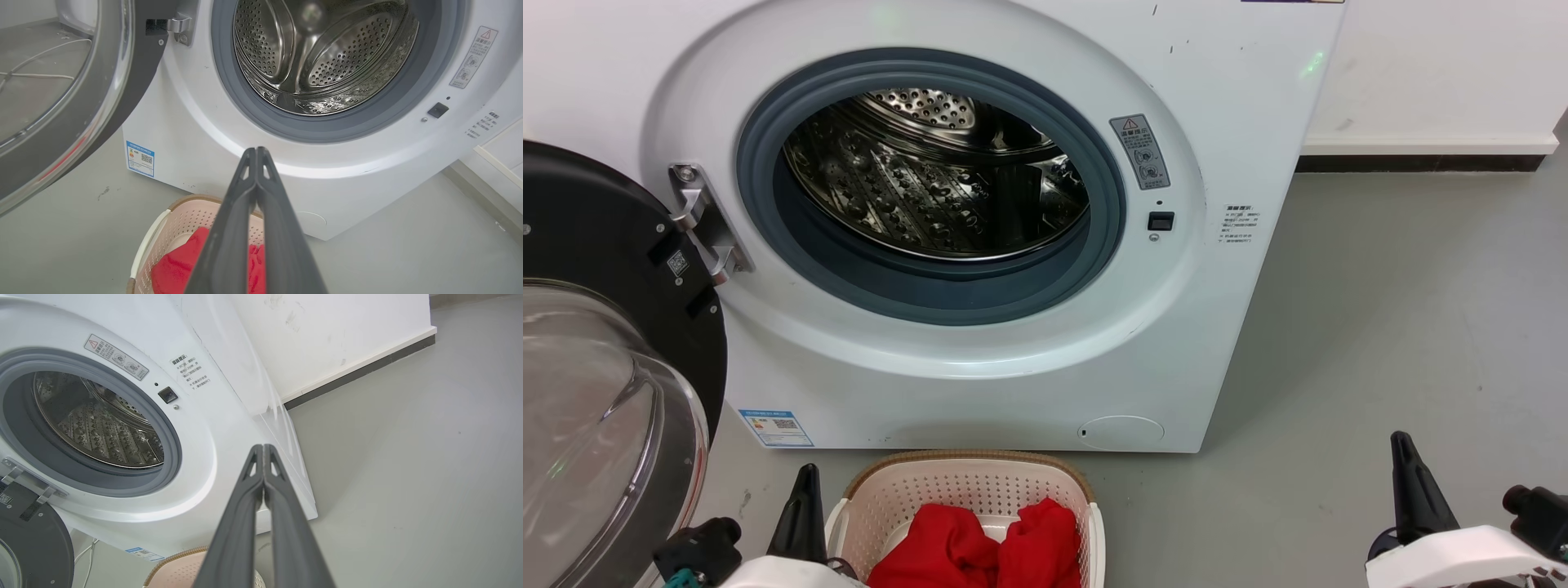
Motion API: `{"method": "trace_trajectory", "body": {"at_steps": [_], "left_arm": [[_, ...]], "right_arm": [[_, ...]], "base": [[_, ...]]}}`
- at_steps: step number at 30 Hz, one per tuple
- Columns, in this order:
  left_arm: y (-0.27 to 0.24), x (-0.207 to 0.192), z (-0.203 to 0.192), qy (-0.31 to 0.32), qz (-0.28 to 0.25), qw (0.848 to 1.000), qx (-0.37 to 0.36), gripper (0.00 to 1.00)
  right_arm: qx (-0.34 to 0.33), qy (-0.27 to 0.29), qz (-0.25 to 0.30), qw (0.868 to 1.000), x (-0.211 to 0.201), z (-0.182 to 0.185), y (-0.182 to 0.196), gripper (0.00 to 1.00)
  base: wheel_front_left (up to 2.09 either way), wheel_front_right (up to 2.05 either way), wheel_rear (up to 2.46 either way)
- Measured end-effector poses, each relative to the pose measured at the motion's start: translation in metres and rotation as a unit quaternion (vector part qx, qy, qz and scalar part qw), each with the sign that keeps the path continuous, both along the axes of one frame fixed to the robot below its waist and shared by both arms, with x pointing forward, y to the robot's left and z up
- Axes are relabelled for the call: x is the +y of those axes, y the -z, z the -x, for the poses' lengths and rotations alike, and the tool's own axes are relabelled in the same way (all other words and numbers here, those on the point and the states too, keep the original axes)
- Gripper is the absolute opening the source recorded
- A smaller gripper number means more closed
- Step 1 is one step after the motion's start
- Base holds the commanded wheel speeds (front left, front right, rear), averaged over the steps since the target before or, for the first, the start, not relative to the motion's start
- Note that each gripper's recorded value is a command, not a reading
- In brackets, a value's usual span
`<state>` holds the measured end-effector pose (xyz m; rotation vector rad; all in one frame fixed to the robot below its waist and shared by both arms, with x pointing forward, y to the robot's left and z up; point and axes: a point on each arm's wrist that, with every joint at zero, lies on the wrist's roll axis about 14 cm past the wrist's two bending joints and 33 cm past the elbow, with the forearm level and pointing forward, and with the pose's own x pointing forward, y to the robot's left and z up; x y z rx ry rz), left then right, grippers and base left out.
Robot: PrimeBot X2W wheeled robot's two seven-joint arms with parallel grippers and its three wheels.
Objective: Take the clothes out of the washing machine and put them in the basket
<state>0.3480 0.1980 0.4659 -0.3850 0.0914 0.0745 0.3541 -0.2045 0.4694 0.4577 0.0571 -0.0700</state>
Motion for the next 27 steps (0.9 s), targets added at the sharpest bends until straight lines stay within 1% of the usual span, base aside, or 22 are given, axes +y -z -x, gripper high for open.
{"method": "trace_trajectory", "body": {"at_steps": [11,27], "left_arm": [[-0.001,0.002,-0.006,-0.013,0.095,0.995,0.002,0.0],[-0.005,0.003,-0.014,-0.025,0.211,0.977,-0.002,0.0]], "right_arm": [[0.0,0.012,-0.087,0.996,-0.002,-0.004,-0.002,0.0],[-0.007,0.021,-0.198,0.98,-0.002,-0.012,-0.008,0.0]], "base": [[0.0,0.0,0.0],[0.0,0.0,0.0]]}}
